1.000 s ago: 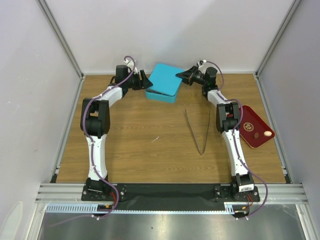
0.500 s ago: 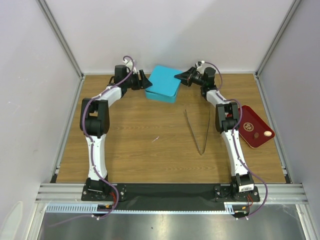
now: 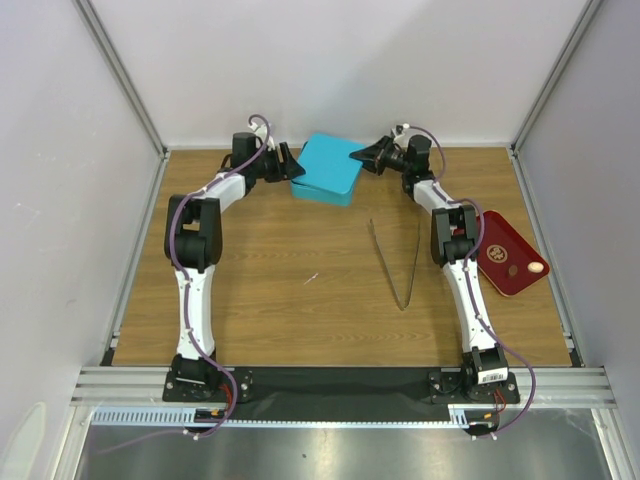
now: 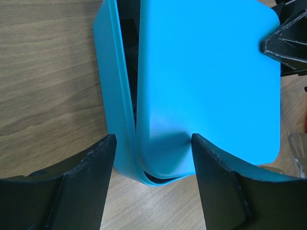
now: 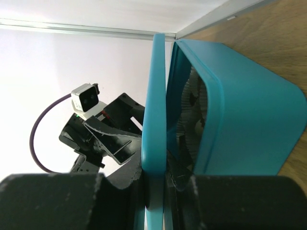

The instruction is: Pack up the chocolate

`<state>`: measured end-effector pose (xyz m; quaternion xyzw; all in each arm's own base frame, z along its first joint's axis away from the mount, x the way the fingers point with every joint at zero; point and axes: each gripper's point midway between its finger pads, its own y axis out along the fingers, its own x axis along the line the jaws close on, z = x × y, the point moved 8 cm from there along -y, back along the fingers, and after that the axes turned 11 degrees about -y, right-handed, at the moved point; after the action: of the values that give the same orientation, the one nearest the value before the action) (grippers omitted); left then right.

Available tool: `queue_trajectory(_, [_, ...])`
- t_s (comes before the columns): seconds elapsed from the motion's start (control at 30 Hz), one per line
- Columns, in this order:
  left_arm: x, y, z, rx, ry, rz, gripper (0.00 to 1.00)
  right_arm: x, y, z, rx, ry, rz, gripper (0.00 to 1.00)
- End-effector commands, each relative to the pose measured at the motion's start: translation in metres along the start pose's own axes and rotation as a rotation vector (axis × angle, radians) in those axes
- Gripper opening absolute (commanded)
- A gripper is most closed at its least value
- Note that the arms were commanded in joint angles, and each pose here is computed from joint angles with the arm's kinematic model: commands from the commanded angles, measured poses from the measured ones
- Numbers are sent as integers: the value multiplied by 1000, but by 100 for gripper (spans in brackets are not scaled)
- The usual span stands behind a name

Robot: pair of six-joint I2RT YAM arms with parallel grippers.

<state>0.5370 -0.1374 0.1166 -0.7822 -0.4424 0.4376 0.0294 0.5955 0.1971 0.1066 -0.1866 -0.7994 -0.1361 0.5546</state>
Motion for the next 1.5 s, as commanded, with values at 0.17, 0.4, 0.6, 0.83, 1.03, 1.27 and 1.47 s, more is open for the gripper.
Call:
queue_trajectory(0.17, [-13,-7,-17,-34,28,67,71,9,6,0,18,-37,-47,0])
queue_trajectory(0.4, [-14,-6,-19,-38,26,56,71,7,4,-4,-1,-42,-39,30])
queue_trajectory(0.6, [-7,-4,-17,-29,4,10,69,11,0,-13,-28,-54,-3,48])
queue_trajectory(0.83, [-4,-2,-18,-38,2,-13,68,8,-7,-20,-58,-45,33,52])
queue_trajectory(1.03, [-4,-5,-16,-21,-4,-14,69,-2,-10,-22,-73,-24,67,36])
queue_trajectory(1.27, [-17,-15,-26,-38,21,23,71,-1,-14,-23,-75,-16,-7,0])
queue_trajectory(1.47, [-29,-20,-36,-56,33,81,72,18,-17,-29,-81,-47,-91,0])
